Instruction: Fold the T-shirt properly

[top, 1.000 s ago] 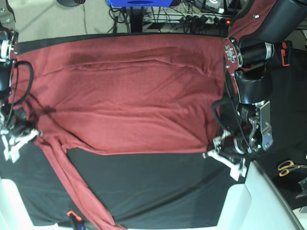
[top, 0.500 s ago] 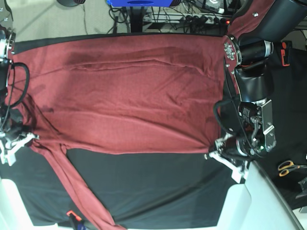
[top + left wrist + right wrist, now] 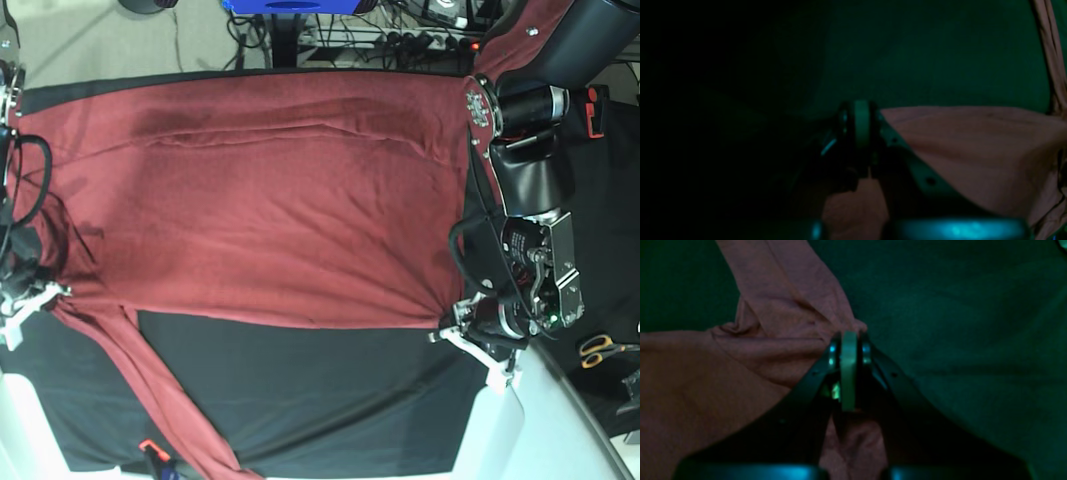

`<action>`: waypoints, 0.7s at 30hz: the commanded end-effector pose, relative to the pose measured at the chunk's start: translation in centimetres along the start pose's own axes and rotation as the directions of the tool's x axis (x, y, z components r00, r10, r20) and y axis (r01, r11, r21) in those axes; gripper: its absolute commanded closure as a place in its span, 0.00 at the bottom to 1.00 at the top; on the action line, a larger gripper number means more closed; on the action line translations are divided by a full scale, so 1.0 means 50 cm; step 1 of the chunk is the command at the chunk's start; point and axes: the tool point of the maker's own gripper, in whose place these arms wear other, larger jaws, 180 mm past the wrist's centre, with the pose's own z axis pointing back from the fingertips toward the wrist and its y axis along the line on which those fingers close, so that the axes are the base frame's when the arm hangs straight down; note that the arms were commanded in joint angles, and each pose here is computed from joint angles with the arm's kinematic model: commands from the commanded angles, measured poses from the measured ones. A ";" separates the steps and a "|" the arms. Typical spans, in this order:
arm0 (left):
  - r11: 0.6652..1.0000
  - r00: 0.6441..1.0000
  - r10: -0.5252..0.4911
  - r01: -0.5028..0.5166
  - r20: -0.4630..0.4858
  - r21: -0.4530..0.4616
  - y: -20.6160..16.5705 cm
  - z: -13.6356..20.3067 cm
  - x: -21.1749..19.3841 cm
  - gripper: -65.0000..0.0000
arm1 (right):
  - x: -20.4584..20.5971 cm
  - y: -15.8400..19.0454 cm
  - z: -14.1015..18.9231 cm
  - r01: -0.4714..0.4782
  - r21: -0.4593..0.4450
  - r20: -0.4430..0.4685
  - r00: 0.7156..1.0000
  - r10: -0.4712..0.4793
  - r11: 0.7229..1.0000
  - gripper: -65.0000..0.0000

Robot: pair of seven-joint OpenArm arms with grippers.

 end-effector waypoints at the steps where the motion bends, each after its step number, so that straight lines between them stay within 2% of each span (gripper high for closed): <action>1: 1.000 0.998 -0.011 0.012 0.065 -0.007 -0.008 0.016 0.052 1.00 | 0.059 -0.015 0.013 -0.012 -0.010 0.071 0.997 0.013 1.000 1.00; 15: 1.000 0.998 -0.012 0.012 0.068 -0.008 -0.009 0.015 0.052 1.00 | 0.042 -0.001 0.004 -0.002 0.001 0.057 0.998 0.002 1.000 0.99; 21: 1.000 0.998 -0.012 0.012 0.066 -0.008 -0.009 0.014 0.050 1.00 | -0.013 0.001 -0.013 0.045 0.004 -0.010 0.999 -0.045 0.999 1.00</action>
